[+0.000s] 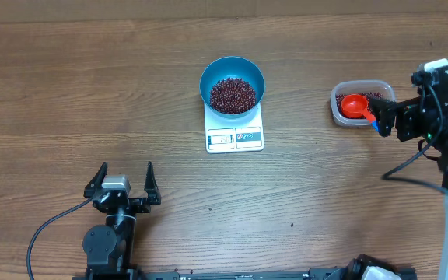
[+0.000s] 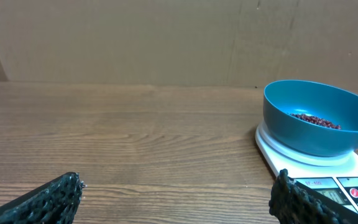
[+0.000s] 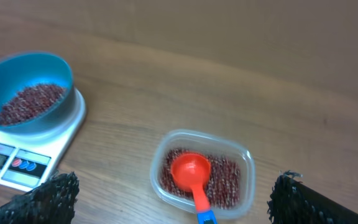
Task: Scoop item into bowl and weigh 150g on scale
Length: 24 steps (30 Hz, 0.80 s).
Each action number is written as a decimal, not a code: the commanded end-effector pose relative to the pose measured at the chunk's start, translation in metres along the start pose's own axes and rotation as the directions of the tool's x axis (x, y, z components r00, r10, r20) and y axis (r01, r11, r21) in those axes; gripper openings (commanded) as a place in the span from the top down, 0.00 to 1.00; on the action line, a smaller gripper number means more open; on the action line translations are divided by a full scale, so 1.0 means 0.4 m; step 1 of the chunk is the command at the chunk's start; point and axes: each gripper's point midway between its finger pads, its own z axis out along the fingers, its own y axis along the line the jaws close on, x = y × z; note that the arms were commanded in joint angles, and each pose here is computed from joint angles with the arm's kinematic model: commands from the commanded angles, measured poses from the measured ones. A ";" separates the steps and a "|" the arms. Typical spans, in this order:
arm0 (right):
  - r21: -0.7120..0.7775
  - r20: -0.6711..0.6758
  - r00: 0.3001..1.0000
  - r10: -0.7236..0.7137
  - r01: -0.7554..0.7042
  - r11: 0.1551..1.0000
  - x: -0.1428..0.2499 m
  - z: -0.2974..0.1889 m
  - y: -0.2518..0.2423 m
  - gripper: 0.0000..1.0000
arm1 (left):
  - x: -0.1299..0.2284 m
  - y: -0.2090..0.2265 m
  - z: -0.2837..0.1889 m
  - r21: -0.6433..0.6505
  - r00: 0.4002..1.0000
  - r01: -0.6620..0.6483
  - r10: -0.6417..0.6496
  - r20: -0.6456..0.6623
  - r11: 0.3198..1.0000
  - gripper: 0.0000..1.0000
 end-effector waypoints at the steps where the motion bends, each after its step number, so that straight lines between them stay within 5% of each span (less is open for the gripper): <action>1: -0.087 0.061 0.998 0.002 0.004 0.996 0.018 0.000 0.061 0.00 | 0.000 0.006 -0.001 -0.012 1.000 -0.019 0.019 0.005 1.000 0.00; 7: -0.069 0.154 0.987 0.046 -0.036 0.997 0.049 -0.005 0.085 0.00 | 0.000 0.006 -0.001 -0.012 1.000 -0.019 0.019 0.005 1.000 0.00; 24: -0.100 0.438 0.888 -0.136 0.198 0.975 0.167 -0.011 0.285 0.00 | 0.000 0.006 -0.001 -0.012 1.000 -0.019 0.019 0.005 1.000 0.01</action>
